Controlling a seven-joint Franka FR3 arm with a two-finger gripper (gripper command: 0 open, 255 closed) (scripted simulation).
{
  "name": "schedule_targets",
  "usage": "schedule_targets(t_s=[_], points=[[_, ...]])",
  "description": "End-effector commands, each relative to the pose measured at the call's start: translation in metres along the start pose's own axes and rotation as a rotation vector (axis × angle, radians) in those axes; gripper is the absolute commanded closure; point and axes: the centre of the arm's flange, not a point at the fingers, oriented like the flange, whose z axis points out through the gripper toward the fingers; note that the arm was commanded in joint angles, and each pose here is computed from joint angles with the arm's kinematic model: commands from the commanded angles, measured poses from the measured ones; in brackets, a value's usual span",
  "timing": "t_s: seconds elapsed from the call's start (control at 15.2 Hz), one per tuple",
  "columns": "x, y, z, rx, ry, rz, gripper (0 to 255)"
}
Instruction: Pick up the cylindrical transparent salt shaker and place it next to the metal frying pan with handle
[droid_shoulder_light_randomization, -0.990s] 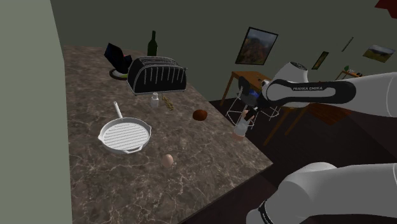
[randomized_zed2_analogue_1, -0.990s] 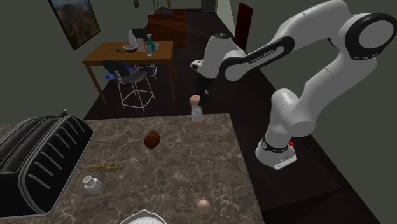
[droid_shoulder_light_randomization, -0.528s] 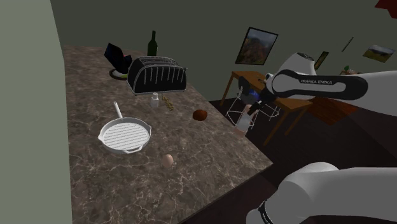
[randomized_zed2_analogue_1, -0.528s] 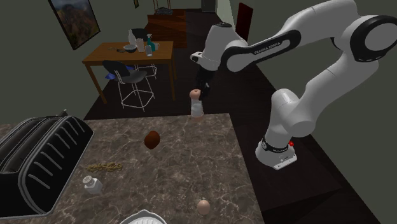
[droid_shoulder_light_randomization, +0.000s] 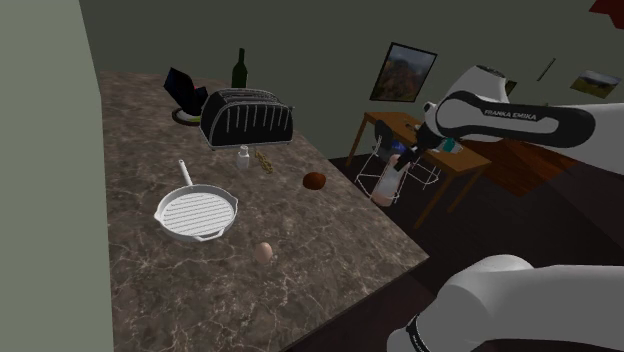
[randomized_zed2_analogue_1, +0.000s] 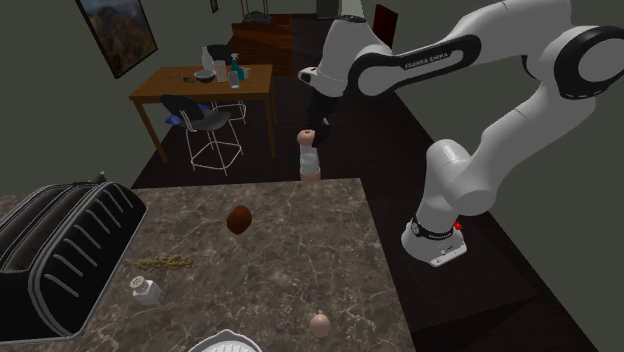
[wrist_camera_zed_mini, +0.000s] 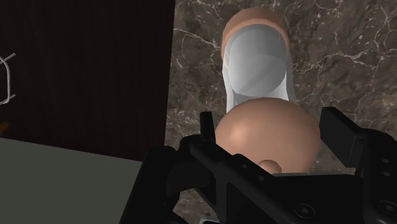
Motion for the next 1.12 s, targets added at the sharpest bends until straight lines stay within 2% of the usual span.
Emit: schedule_targets(t_s=[0.0,1.06], points=[[0.003,0.001,-0.011,0.0,0.0,0.0,255],[0.023,0.01,-0.093,0.0,0.0,0.0,255]])
